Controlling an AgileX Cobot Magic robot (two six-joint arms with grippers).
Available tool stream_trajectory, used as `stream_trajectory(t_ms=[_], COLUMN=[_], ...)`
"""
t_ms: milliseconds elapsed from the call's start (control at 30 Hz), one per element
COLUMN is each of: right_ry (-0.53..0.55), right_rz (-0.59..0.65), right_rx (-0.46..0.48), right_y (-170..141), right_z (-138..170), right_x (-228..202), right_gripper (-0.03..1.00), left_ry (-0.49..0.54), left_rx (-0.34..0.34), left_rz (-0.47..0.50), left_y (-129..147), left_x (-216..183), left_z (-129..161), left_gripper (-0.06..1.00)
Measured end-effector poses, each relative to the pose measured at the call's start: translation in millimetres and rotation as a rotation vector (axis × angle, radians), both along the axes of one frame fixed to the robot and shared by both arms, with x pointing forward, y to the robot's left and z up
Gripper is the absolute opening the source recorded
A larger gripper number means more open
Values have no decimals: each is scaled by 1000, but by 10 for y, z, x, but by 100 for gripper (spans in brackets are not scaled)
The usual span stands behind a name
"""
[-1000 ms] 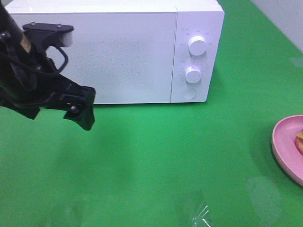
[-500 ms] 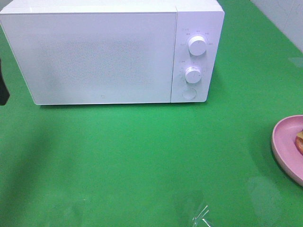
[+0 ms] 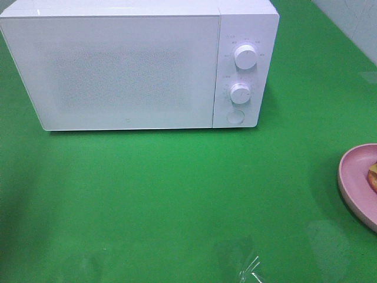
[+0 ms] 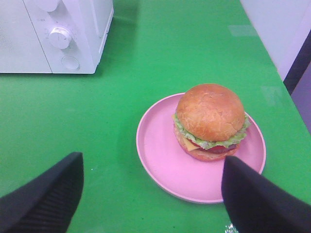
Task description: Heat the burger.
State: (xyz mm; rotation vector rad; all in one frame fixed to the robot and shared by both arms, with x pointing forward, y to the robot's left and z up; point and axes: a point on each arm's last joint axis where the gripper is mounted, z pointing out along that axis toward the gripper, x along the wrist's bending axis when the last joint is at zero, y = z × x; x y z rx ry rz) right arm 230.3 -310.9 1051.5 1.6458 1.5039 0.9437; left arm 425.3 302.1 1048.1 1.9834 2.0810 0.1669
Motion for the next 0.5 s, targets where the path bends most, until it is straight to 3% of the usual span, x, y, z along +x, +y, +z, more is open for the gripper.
stream_trajectory(t_ms=[233, 300, 400, 500], right_ry=[0, 0, 0, 0], right_rz=[0, 0, 0, 0], right_rx=[0, 0, 0, 0], right_y=[0, 0, 0, 0], right_z=[0, 0, 0, 0], right_x=[0, 0, 0, 0], right_gripper=[75, 75, 75, 75], left_ry=[-92, -172, -190, -279], left_rx=[22, 42, 47, 71], left_rz=[-2, -9, -9, -10], left_y=[-11, -15, -15, -14], left_x=[-427, -683, -735, -966], left_z=[13, -19, -28, -90], left_gripper=[99, 99, 99, 99])
